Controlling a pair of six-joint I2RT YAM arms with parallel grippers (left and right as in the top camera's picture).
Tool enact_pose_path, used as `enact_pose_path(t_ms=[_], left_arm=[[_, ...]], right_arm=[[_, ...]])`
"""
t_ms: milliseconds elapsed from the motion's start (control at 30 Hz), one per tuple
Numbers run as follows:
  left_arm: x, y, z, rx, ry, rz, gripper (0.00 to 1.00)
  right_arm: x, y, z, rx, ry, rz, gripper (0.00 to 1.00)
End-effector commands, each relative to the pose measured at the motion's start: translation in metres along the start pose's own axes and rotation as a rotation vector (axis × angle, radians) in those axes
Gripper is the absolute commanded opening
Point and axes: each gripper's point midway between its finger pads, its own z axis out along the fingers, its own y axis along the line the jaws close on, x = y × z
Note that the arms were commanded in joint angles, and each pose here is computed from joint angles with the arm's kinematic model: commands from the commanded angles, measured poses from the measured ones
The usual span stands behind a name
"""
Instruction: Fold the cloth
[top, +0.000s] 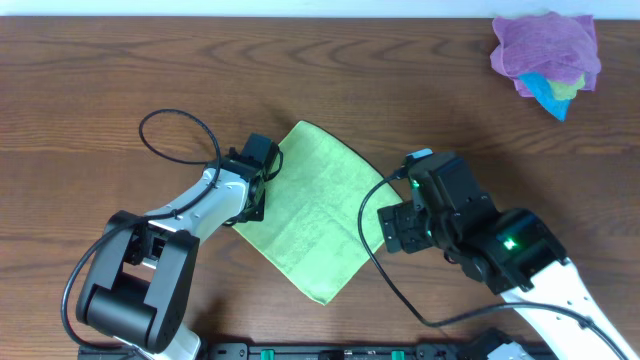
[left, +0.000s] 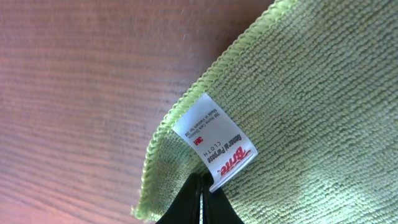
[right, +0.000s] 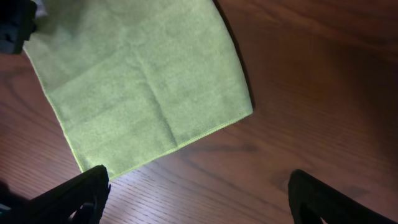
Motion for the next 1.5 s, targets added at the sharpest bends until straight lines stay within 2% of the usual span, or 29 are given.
enact_pose_path(t_ms=[0,167,333,633,900,1467], left_arm=[[0.011,-0.001,0.006,0.007,0.057,-0.038,0.06],[0.013,-0.001,0.006,0.007,0.065,-0.043,0.06],[0.013,-0.001,0.006,0.007,0.066,-0.043,0.06],[0.010,-0.004,0.006,0.024,0.056,-0.048,0.05],[0.008,-0.005,0.006,0.027,0.047,-0.050,0.06],[0.008,-0.006,0.006,0.031,0.048,-0.050,0.06]], right_arm=[[0.014,-0.008,0.023,0.035,0.082,0.017,0.89],[0.041,-0.001,0.072,-0.085,0.197,0.137,0.87],[0.066,-0.021,0.085,-0.138,0.272,0.286,0.86],[0.059,0.002,0.090,-0.443,0.210,0.381,0.87],[0.084,0.000,0.111,-0.465,0.230,0.501,0.86],[0.073,-0.010,0.133,-0.476,0.099,0.625,0.91]])
